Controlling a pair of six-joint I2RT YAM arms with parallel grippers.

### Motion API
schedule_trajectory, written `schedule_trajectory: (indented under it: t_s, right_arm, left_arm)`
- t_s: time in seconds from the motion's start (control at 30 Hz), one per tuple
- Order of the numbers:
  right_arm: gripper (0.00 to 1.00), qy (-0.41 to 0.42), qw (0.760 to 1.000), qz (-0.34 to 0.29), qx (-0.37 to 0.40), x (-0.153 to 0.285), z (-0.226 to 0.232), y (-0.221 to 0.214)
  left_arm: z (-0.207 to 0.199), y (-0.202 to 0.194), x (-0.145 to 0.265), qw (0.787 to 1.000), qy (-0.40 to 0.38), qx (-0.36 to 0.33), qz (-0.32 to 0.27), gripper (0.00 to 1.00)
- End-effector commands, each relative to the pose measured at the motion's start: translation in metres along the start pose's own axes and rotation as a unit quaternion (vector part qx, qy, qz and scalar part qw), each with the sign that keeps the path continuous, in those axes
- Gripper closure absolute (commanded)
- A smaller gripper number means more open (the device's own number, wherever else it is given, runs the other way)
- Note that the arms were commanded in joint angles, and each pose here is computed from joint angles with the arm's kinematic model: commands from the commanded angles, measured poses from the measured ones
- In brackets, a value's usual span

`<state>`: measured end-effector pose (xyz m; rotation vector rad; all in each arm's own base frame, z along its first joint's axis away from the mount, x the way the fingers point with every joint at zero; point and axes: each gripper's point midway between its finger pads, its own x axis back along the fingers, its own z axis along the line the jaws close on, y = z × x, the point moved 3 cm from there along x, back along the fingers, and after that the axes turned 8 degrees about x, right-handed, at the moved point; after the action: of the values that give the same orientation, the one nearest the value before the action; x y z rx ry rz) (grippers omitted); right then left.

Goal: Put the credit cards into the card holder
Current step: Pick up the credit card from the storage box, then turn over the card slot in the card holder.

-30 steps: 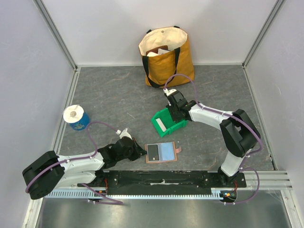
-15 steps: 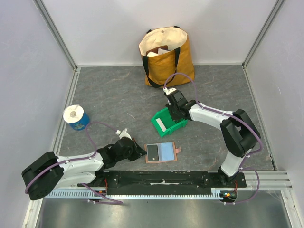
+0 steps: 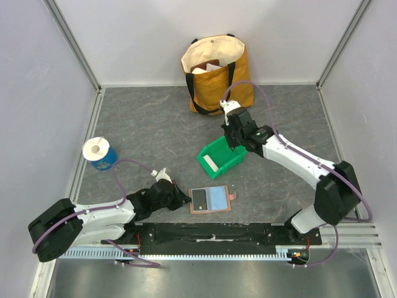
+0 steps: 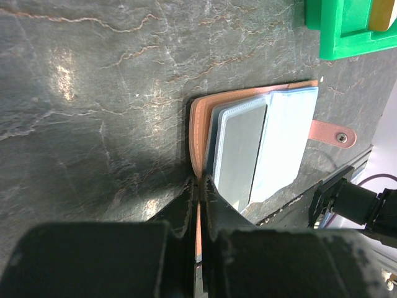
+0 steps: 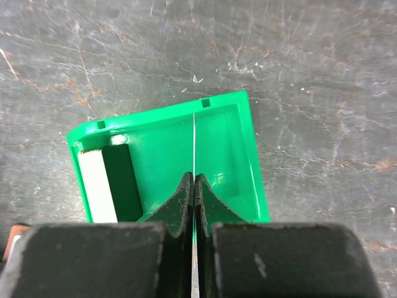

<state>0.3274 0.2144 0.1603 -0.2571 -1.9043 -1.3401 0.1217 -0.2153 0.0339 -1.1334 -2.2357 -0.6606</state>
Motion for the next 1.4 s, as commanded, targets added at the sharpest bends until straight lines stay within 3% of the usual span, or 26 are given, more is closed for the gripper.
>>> schedule_trajectory:
  t_s: [0.0, 0.13, 0.4, 0.73, 1.37]
  right_arm:
    - [1.0, 0.008, 0.998, -0.056, -0.03, 0.049, -0.005, 0.023]
    - [1.0, 0.081, 0.99, -0.074, -0.089, 0.082, 0.013, 0.002]
    - [1.0, 0.191, 0.955, -0.038, -0.225, 0.104, 0.066, -0.079]
    - [1.0, 0.17, 0.946, -0.015, -0.275, 0.082, 0.104, -0.125]
    - [1.0, 0.117, 0.957, 0.01, -0.267, 0.062, 0.1, -0.156]
  left_arm:
    - [0.054, -0.005, 0.004, 0.995, 0.097, -0.022, 0.007, 0.98]
    - [0.052, -0.005, 0.004, 0.995, 0.094, -0.022, 0.008, 0.98]
    - [0.054, -0.007, 0.005, 0.995, 0.096, -0.02, 0.014, 0.98]
    - [0.052, -0.009, 0.004, 0.995, 0.096, -0.019, 0.022, 0.98]
    - [0.049, -0.009, 0.003, 0.995, 0.095, -0.021, 0.023, 0.98]
